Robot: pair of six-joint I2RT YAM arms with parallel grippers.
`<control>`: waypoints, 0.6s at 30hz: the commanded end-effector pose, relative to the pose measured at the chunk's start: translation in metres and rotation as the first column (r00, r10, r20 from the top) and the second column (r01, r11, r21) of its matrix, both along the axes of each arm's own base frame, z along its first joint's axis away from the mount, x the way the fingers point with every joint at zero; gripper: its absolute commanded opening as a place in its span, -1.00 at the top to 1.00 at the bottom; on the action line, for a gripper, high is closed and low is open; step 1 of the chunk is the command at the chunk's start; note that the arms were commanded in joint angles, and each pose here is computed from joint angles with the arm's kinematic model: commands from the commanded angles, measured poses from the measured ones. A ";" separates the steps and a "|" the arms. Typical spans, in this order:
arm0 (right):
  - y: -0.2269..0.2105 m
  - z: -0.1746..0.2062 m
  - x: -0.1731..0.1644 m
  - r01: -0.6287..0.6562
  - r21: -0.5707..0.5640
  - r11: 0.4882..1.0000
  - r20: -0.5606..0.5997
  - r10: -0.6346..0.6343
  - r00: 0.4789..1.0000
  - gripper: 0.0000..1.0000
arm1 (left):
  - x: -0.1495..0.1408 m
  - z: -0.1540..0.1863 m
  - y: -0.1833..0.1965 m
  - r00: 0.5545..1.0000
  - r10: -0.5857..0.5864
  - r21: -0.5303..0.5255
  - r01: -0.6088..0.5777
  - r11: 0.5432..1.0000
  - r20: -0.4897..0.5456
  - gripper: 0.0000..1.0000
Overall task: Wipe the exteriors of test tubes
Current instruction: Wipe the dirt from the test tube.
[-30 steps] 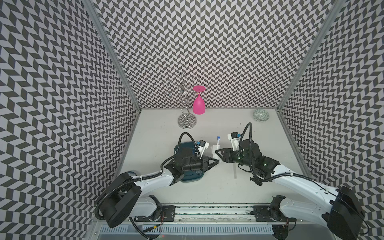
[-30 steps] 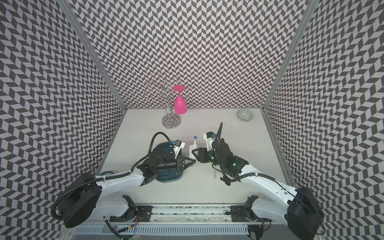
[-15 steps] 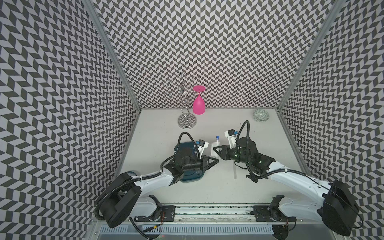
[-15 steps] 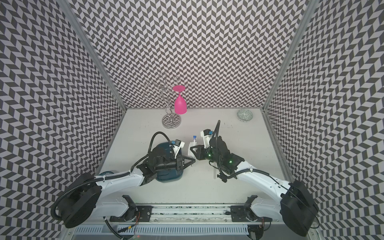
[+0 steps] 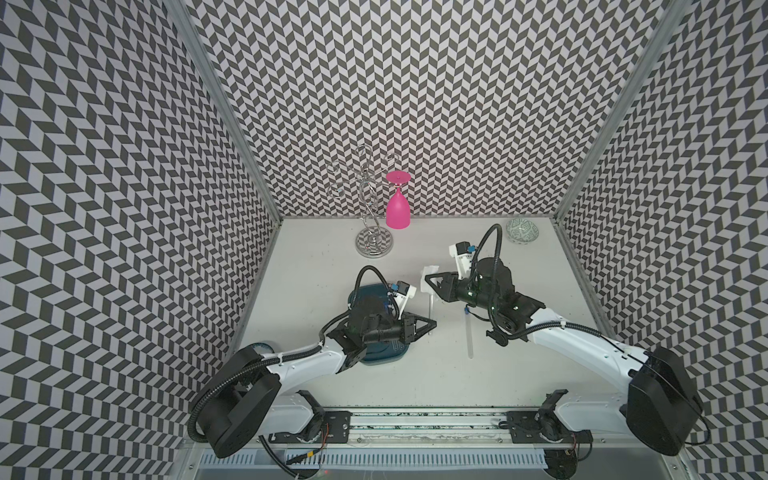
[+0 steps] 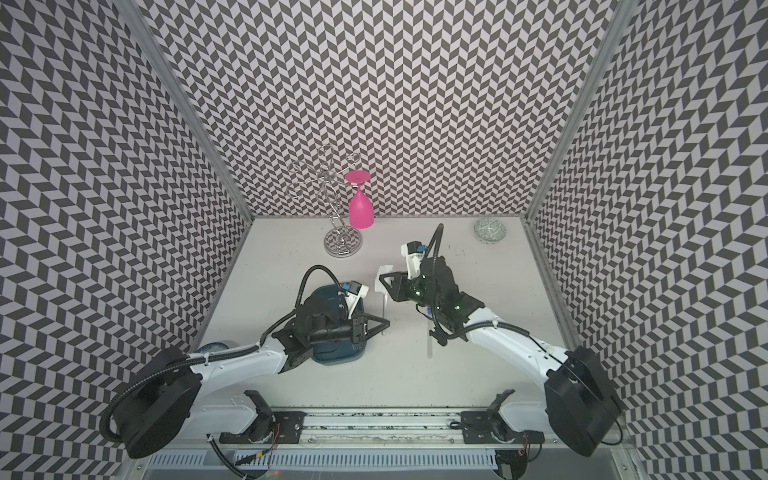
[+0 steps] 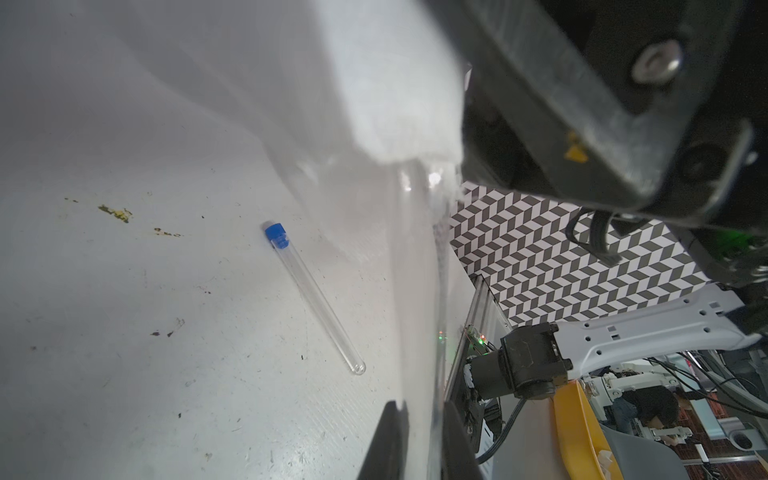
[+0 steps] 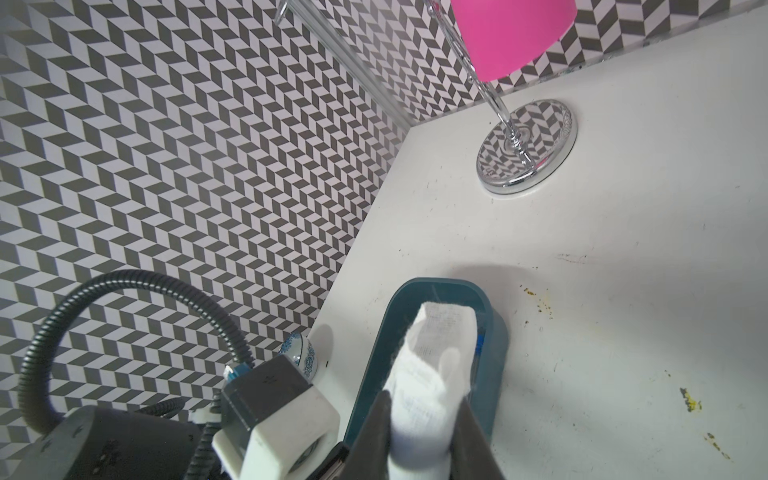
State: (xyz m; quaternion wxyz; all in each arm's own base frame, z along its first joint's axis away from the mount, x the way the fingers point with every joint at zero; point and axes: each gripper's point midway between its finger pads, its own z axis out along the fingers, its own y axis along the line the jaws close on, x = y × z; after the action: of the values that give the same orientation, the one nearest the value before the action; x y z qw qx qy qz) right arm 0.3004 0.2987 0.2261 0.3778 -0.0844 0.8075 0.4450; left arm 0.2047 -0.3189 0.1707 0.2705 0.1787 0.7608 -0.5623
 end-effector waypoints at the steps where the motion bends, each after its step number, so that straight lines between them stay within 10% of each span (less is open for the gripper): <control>1: 0.003 -0.016 -0.024 -0.040 0.012 0.999 -0.034 0.040 0.999 0.57 | 0.001 0.016 0.000 0.999 0.000 -0.043 0.002 0.999 0.046 0.72; 10: 0.004 -0.049 -0.063 -0.062 0.017 0.998 -0.123 0.064 0.990 0.57 | 0.003 0.012 0.002 0.999 0.008 -0.046 -0.006 0.999 0.032 0.72; 18: 0.005 -0.012 -0.026 -0.001 0.053 0.999 -0.016 0.002 1.000 0.58 | 0.001 0.013 0.003 0.999 0.006 -0.049 -0.004 0.999 0.033 0.72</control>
State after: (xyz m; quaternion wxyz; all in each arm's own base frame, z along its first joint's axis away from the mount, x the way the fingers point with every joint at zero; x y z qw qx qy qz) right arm 0.2484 0.3033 0.1823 0.3220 -0.0795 0.8236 0.4602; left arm 0.2044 -0.3158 0.1662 0.2654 0.1706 0.7638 -0.5630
